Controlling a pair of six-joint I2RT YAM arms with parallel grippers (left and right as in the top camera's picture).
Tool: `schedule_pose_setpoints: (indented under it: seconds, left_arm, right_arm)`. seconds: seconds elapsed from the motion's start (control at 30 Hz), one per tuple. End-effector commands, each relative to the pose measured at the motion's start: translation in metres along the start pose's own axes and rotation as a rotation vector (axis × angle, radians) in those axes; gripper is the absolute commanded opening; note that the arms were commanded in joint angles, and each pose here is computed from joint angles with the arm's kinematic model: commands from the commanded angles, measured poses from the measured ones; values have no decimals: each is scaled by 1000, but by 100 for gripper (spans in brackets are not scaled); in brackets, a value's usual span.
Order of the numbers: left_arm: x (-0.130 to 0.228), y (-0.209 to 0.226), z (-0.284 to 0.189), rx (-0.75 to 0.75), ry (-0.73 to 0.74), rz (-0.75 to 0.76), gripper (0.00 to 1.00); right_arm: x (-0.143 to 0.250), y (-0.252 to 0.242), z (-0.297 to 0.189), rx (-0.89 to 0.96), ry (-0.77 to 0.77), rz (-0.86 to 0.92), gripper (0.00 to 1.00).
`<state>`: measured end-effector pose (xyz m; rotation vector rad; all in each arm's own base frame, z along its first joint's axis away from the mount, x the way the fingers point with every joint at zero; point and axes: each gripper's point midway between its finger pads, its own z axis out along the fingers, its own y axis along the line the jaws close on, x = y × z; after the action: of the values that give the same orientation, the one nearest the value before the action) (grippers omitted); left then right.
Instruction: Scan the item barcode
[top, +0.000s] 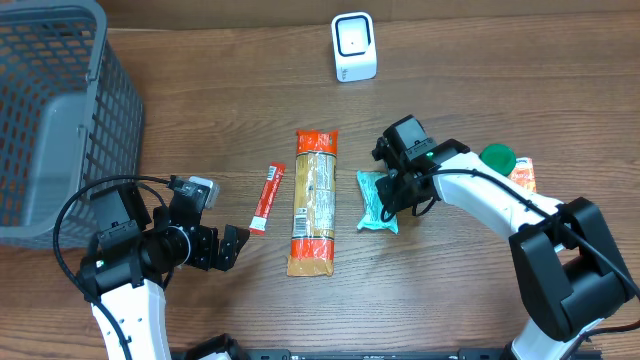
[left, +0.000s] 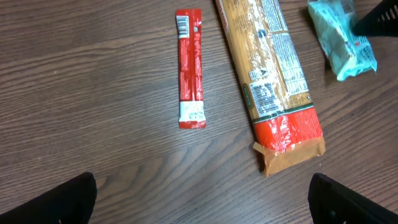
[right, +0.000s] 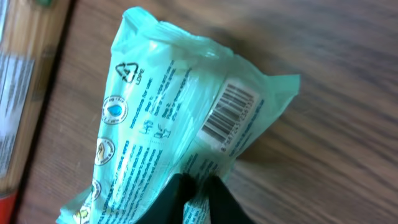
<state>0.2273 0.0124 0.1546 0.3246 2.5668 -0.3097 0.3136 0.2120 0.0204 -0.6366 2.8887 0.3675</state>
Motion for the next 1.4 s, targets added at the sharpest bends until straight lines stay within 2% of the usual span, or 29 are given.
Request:
schedule_pose_setpoints:
  seconds: [0.0,0.07,0.13,0.23,0.3,0.37,0.67,0.7,0.77,0.83,1.0,1.07,1.37]
  left_arm:
    - [-4,3,-3,-9,-10,17,100]
    - [-4,3,-3,-9,-10,17,100]
    - [-4,3,-3,-9,-11,17,100]
    - [-4,3,-3,-9,-11,17,100]
    - [-4,3,-3,-9,-11,17,100]
    - [-4,3,-3,-9,-11,17,100]
    - [-4,3,-3,-9,-11,17,100]
    - [-4,3,-3,-9,-11,17,100]
    - [-4,3,-3,-9,-11,17,100]
    - [-4,3,-3,-9,-11,17,100]
    - [-4,3,-3,-9,-10,17,100]
    - [-4,3,-3,-9,-11,17,99]
    - [-4,3,-3,-9,-11,17,100]
  right_arm:
    - [7,5,4,-17,25,-51,25]
    - [9,5,4,-16,32,-50,32]
    - [9,4,4,-16,34,-49,34]
    - [10,5,4,-17,37,-48,33]
    - [9,8,3,-38,35,-49,25]
    - [6,13,0,-62,31,-50,23]
    - [-28,26,-37,-90,-54,-27,27]
    - [-28,30,-38,-118,-54,-21,27]
    - [-26,36,-40,-176,-44,-11,16]
    - [-24,44,-44,-273,-29,11,11]
    - [-26,65,-66,-561,-33,64,7]
    - [-25,66,-70,-614,-30,83,4]
    - [-9,59,-57,-771,-44,180,4]
